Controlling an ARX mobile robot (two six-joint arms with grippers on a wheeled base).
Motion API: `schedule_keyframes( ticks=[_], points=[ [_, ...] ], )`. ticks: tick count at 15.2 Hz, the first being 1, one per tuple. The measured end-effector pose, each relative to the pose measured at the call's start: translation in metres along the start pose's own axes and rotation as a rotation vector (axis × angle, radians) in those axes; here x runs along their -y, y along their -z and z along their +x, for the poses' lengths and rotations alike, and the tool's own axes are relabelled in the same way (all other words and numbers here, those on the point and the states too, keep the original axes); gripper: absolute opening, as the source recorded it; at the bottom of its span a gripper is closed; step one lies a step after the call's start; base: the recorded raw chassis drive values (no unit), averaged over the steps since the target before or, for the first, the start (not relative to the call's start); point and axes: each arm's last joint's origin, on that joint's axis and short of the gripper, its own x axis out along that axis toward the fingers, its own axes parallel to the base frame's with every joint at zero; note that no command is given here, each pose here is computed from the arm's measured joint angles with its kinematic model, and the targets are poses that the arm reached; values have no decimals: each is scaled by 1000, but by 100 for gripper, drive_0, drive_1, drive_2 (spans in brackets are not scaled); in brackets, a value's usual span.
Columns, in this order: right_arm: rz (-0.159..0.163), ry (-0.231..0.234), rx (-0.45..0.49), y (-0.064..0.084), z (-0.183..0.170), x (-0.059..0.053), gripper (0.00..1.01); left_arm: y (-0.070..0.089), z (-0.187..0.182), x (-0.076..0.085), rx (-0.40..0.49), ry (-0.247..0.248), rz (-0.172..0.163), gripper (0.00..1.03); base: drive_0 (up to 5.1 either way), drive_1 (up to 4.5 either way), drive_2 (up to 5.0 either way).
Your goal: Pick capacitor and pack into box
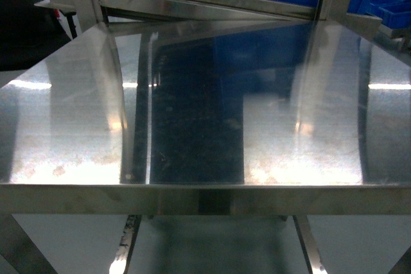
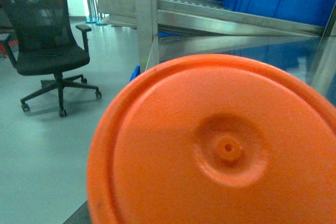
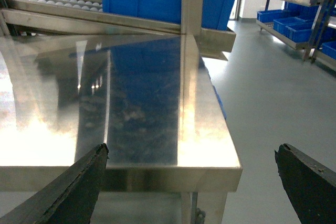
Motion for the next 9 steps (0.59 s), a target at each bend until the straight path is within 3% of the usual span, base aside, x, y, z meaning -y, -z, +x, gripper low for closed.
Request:
schedule_keyframes(
  ticks=[9],
  points=[
    [0,0,0,0,0,0,98,0,0,0,-1,0,0,44,0,0,0]
  ],
)
